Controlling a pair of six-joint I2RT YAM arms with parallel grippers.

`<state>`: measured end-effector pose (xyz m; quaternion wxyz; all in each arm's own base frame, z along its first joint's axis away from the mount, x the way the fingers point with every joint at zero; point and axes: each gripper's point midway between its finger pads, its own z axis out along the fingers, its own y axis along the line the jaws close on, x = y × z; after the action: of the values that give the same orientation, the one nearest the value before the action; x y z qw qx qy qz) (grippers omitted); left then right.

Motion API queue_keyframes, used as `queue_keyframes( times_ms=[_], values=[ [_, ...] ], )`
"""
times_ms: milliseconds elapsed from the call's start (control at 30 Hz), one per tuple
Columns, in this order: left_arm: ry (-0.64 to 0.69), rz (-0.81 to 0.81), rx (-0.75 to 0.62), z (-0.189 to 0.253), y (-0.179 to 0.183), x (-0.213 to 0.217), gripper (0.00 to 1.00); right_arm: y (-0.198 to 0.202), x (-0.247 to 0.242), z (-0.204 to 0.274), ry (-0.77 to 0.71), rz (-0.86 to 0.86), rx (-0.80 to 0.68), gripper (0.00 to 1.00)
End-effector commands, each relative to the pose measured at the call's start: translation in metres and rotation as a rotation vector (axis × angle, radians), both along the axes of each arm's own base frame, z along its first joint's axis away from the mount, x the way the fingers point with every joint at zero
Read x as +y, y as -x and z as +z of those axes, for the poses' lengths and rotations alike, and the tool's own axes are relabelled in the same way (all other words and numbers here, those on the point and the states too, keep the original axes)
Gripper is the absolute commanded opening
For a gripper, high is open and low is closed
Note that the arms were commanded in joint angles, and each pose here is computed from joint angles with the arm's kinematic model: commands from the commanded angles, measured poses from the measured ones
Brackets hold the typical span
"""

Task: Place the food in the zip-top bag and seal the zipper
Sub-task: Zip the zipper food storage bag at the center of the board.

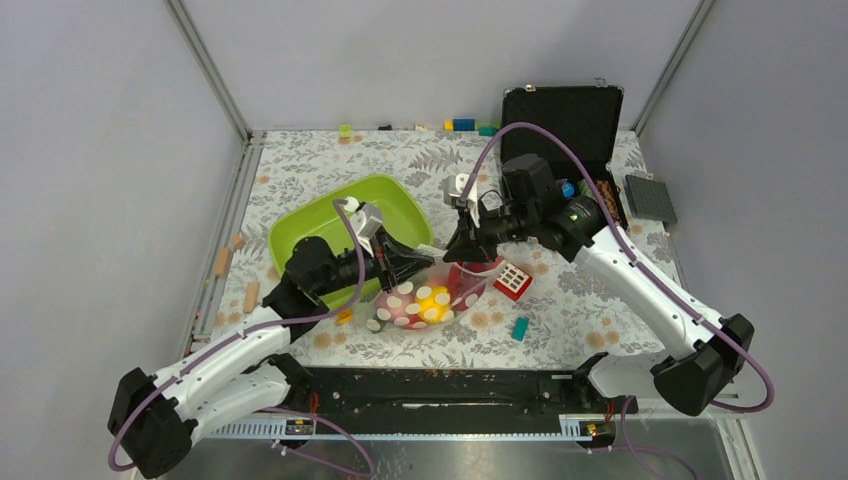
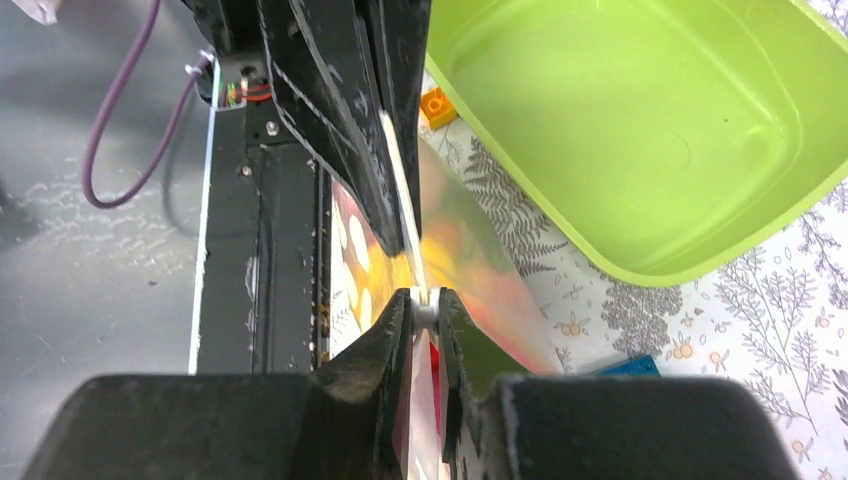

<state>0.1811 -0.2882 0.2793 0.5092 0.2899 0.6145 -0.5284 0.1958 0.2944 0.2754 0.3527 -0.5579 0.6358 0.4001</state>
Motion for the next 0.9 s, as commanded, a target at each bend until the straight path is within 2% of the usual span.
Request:
queue_keyframes(
  times_ms=[0, 133, 500, 700, 867],
  values=[
    [0.074, 0.075, -0.048, 0.027, -0.005, 0.014, 0.00, -0.007, -0.031, -0.019, 0.126, -0.058, -0.037, 0.04],
    [0.029, 0.141, -0.035, 0.019, -0.011, 0.023, 0.00, -0.017, -0.046, -0.025, 0.173, -0.116, -0.050, 0.04],
    [-0.013, 0.678, 0.009, -0.004, -0.060, 0.101, 0.00, -0.045, -0.100, -0.062, 0.347, -0.376, 0.019, 0.02],
    [-0.008, 0.812, 0.002, -0.009, -0.066, 0.127, 0.00, -0.055, -0.118, -0.076, 0.382, -0.483, 0.072, 0.01],
    [-0.007, 0.832, -0.002, -0.011, -0.067, 0.131, 0.00, -0.060, -0.120, -0.075, 0.364, -0.538, 0.094, 0.00]
  ],
)
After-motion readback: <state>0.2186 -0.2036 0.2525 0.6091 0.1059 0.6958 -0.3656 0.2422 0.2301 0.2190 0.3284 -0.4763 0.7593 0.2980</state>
